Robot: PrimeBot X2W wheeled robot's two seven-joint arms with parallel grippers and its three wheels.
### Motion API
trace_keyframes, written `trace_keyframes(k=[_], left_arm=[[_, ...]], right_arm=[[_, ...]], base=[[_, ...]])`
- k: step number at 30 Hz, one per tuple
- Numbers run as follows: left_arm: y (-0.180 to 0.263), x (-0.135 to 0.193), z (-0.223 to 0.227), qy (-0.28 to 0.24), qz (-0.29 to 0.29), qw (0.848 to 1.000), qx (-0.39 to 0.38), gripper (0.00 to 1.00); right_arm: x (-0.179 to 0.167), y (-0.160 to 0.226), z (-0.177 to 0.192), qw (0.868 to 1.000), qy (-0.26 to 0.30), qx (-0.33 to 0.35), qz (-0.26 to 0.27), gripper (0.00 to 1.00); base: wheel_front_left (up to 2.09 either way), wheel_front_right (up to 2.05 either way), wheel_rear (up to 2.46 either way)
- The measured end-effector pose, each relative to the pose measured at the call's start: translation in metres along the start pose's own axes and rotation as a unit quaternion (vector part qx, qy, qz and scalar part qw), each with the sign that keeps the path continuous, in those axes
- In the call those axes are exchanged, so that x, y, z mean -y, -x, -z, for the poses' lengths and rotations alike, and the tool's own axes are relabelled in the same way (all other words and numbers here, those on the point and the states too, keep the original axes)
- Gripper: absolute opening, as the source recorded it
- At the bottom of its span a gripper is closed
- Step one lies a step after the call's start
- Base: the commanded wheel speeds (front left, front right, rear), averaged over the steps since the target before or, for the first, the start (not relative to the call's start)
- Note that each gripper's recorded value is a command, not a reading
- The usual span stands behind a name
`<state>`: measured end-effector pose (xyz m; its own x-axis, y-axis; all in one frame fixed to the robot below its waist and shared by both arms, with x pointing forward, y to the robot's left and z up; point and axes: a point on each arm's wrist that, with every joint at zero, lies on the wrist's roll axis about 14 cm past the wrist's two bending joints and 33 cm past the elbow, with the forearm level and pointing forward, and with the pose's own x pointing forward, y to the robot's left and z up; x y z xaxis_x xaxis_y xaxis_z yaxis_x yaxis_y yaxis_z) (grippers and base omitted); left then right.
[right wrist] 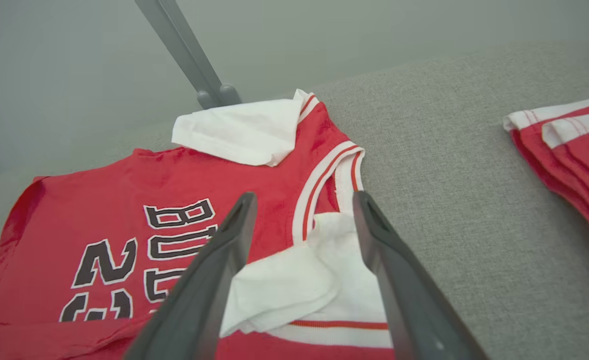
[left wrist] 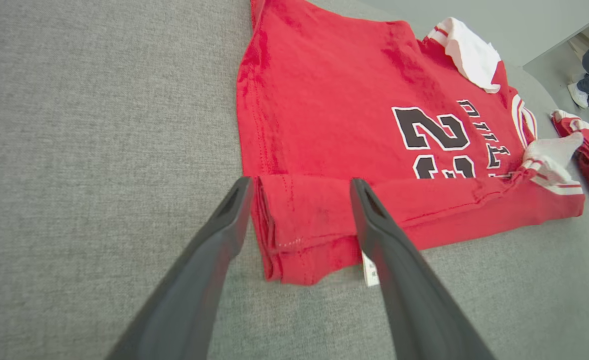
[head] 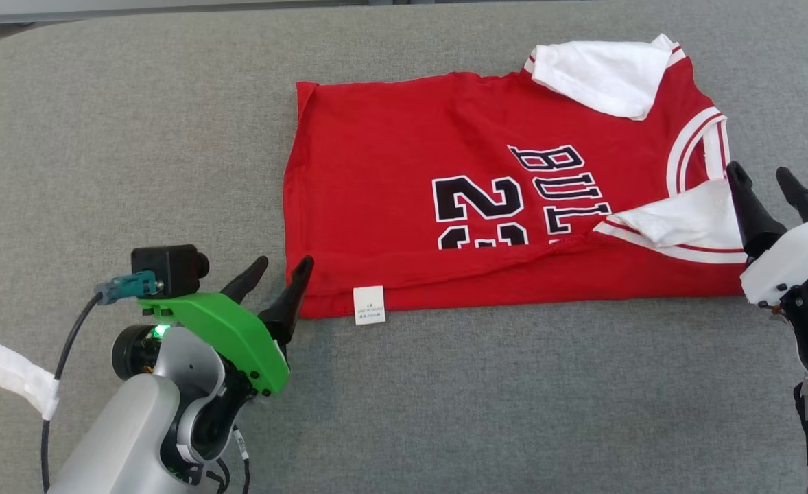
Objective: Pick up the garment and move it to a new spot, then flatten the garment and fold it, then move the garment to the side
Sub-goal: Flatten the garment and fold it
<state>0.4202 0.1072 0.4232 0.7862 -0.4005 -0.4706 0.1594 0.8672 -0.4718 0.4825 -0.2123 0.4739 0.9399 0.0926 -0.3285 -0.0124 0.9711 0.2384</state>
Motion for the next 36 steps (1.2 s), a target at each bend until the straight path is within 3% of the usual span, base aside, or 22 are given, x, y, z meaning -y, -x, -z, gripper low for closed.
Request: trace_keyframes(k=[5,11,16,24,36], left_arm=[[0.004,-0.011,-0.007,0.010,-0.011,1.000,0.027,1.00],[0.022,-0.028,0.051,0.028,-0.025,0.998,-0.057,1.00],[0.015,-0.035,0.061,0.050,-0.033,0.996,-0.070,1.00],[0.005,-0.033,0.058,0.050,-0.027,0.996,-0.065,1.00],[0.027,0.007,0.052,0.024,0.043,0.995,-0.082,1.00]], right_arm=[[0.002,0.014,-0.007,0.999,0.030,0.019,-0.004,1.00],[0.029,0.044,0.030,0.996,0.078,-0.046,0.026,1.00],[0.064,0.049,0.045,0.986,0.125,-0.087,0.072,1.00],[0.072,0.044,0.062,0.983,0.115,-0.116,0.083,1.00],[0.079,0.058,0.053,0.982,0.118,-0.112,0.097,1.00]], base=[[0.00,0.00,0.00],[0.00,0.00,0.00],[0.00,0.00,0.00],[0.00,0.00,0.00],[0.00,0.00,0.00]])
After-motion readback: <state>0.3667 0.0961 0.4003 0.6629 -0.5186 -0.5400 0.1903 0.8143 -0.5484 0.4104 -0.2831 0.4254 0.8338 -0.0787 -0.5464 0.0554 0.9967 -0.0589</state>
